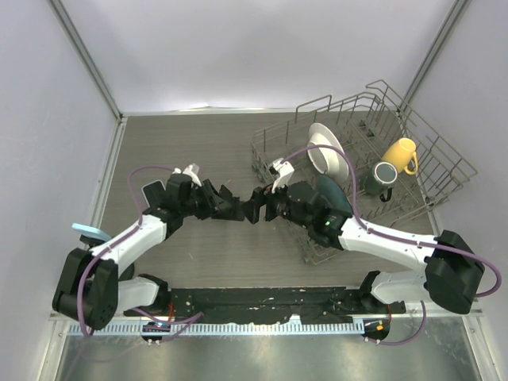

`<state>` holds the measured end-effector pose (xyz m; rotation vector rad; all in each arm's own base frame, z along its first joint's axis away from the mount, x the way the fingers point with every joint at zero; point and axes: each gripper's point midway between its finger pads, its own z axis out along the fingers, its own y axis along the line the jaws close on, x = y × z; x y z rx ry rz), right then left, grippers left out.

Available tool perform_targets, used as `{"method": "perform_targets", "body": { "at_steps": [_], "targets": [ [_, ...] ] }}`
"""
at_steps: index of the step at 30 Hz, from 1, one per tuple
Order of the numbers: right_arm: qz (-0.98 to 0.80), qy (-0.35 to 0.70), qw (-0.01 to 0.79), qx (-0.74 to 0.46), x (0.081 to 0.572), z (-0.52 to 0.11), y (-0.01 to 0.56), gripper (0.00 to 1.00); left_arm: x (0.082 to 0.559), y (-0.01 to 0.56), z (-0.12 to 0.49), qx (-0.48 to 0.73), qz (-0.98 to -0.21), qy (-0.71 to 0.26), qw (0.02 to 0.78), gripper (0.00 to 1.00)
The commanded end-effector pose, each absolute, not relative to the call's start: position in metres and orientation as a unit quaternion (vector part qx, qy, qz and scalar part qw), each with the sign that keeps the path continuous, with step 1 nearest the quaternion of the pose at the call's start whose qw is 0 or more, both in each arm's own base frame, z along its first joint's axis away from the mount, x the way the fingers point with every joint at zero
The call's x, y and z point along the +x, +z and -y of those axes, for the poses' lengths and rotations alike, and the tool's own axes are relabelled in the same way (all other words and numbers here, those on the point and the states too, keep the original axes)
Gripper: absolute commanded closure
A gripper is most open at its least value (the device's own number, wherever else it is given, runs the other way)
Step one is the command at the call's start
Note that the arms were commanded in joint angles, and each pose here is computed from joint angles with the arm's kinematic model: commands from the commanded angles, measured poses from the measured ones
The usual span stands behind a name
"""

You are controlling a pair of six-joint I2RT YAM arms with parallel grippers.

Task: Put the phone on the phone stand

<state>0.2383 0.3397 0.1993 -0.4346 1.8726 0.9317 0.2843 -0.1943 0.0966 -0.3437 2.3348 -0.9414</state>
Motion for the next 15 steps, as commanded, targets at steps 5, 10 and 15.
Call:
{"method": "perform_targets", "body": {
  "at_steps": [5, 10, 15],
  "targets": [
    [-0.779, 0.354, 0.496, -0.148, 0.259, -0.342, 0.218, 0.19, 0.246, 0.168, 0.177, -0.103, -0.871, -0.353, 0.327, 0.31],
    [-0.83, 0.276, 0.475, -0.098, 0.282, -0.347, 0.218, 0.19, 0.23, 0.212, 0.153, -0.133, -0.876, -0.313, 0.343, 0.36],
    [-0.861, 0.191, 0.471, -0.024, 0.284, -0.364, 0.228, 0.18, 0.209, 0.296, 0.121, -0.136, -0.84, -0.294, 0.435, 0.36]
  ]
}}
